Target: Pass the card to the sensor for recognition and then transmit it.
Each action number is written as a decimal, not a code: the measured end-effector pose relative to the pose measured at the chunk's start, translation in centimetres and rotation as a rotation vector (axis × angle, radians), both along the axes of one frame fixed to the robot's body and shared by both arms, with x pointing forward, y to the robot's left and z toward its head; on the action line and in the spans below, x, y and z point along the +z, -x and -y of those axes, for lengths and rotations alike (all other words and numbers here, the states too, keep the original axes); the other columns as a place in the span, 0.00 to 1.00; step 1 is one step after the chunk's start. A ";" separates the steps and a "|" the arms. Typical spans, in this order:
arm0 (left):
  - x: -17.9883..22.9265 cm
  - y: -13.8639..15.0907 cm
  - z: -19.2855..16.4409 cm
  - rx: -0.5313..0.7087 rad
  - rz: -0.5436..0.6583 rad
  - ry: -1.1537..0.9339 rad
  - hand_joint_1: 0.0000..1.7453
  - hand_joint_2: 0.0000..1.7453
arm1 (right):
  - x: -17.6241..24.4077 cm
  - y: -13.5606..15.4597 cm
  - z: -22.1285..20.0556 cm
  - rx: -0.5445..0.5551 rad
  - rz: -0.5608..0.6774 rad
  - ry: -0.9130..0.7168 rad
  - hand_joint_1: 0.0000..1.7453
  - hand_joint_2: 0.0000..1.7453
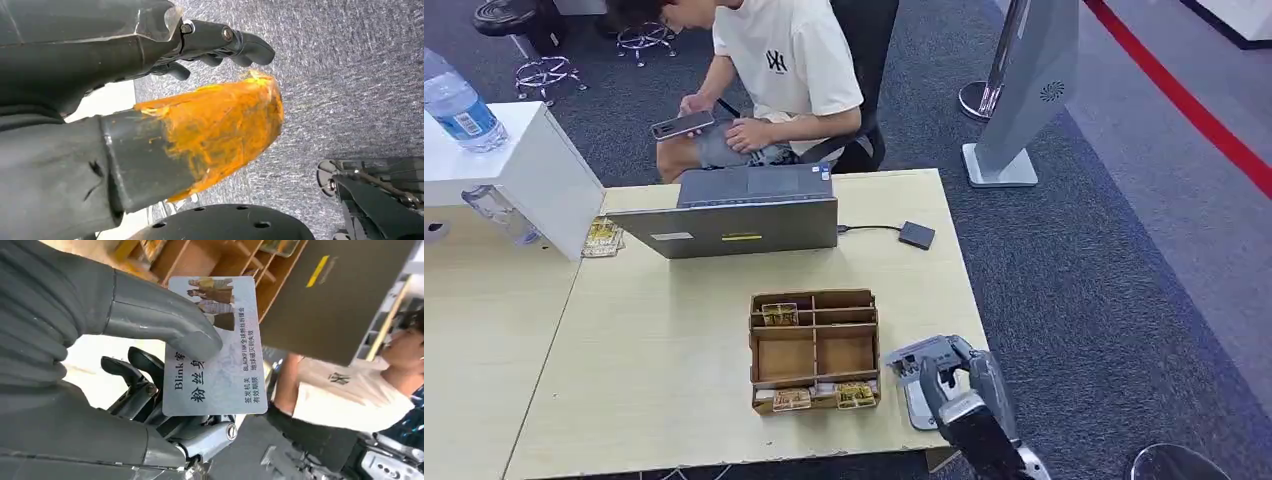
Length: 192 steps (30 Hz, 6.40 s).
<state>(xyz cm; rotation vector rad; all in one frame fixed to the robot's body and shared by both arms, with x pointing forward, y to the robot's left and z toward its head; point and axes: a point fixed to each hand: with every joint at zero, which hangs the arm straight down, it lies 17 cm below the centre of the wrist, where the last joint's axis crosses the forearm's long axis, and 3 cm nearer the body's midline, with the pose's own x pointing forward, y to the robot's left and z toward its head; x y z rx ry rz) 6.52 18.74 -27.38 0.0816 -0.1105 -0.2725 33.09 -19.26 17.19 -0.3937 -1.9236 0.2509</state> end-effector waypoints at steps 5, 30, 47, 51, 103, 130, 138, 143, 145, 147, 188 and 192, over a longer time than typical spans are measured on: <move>0.0 0.0 0.1 -0.004 0.001 0.001 0.00 0.00 | -1.5 -0.3 0.6 -0.055 -0.026 0.131 1.00 1.00; 0.0 0.0 0.3 0.003 0.003 0.011 0.00 0.00 | -9.8 -1.9 2.7 -0.063 -0.266 0.201 1.00 1.00; 0.0 0.0 0.3 0.009 0.003 0.016 0.00 0.00 | -11.9 -2.1 2.8 -0.076 -0.313 0.298 1.00 1.00; 0.0 0.1 0.3 0.013 0.002 0.017 0.00 0.00 | -12.2 -2.2 3.2 -0.091 -0.318 0.317 1.00 1.00; 0.0 0.2 0.4 -0.011 -0.001 0.017 0.00 0.00 | -14.7 -3.4 4.6 -0.163 -0.363 0.483 1.00 1.00; 0.0 0.3 0.5 -0.039 -0.004 0.013 0.00 0.00 | -1.0 -1.2 8.6 -0.434 0.080 0.271 1.00 1.00; 0.1 0.4 0.9 -0.069 -0.005 0.020 0.00 0.00 | 7.8 1.6 7.9 -0.486 0.364 0.252 1.00 1.00; 0.1 0.4 0.9 -0.104 -0.005 0.022 0.00 0.00 | 11.3 2.2 6.1 -0.483 0.482 0.321 1.00 1.00; 0.1 0.3 1.0 -0.120 -0.005 0.025 0.00 0.00 | 12.2 2.1 4.8 -0.467 0.522 0.379 1.00 1.00; 0.1 0.4 1.1 -0.141 -0.005 0.029 0.00 0.00 | 12.8 1.9 3.6 -0.447 0.548 0.432 1.00 1.00; 0.1 -0.3 0.4 -0.461 0.013 0.017 0.00 0.00 | 15.1 -18.3 -12.7 -0.266 0.568 0.949 1.00 1.00; 0.1 -0.4 0.4 -0.478 0.014 0.015 0.00 0.00 | 14.6 -18.6 -13.1 -0.251 0.560 0.965 1.00 1.00</move>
